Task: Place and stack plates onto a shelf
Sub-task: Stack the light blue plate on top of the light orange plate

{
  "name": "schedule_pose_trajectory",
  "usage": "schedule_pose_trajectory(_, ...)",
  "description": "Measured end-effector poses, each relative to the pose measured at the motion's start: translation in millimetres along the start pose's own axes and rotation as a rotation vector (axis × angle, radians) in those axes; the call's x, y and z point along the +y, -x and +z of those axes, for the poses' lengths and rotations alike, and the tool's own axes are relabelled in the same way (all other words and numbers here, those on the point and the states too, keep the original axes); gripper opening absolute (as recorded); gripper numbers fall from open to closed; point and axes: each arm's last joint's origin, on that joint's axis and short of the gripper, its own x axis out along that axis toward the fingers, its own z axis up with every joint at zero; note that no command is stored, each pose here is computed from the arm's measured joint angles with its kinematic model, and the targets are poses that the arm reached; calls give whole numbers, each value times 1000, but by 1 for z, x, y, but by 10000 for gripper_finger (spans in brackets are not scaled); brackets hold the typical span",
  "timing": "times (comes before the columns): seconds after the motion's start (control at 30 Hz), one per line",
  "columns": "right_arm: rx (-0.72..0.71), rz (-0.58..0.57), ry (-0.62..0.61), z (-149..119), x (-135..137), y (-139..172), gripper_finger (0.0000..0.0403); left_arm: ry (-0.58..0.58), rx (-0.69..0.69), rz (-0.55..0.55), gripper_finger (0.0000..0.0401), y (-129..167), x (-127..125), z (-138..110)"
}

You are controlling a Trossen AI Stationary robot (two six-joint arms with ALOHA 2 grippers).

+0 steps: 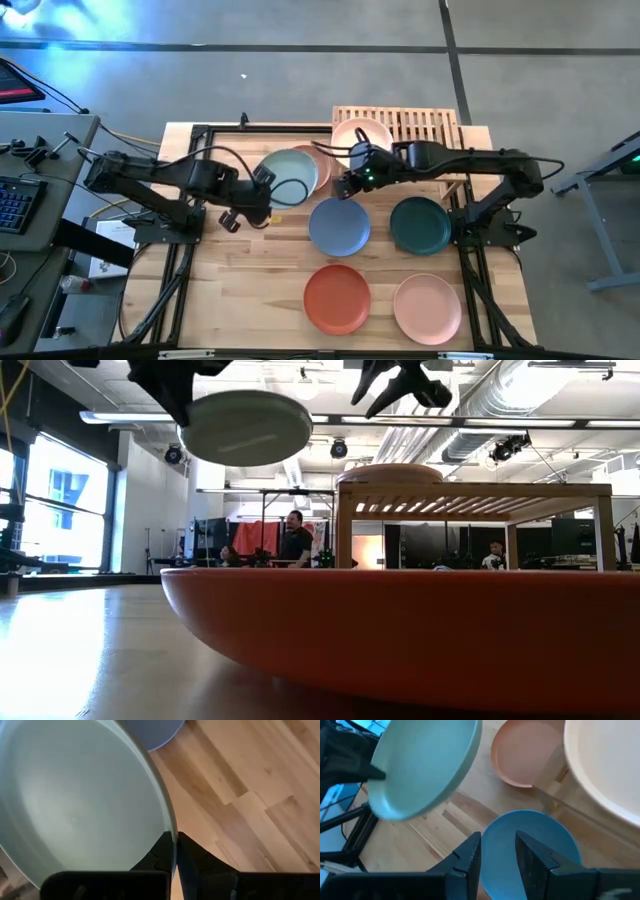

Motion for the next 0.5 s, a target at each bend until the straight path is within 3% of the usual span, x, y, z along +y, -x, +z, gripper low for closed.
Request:
schedule_pose_trajectory(0.2, -27, 51, -3, 0, 8, -6, 101, -80, -7, -15, 1, 1, -11, 9)
schedule_pose_trajectory(0.5, -47, 73, 11, 3, 12, -12, 101, -205, 43, 53, 1, -1, -15, 15)
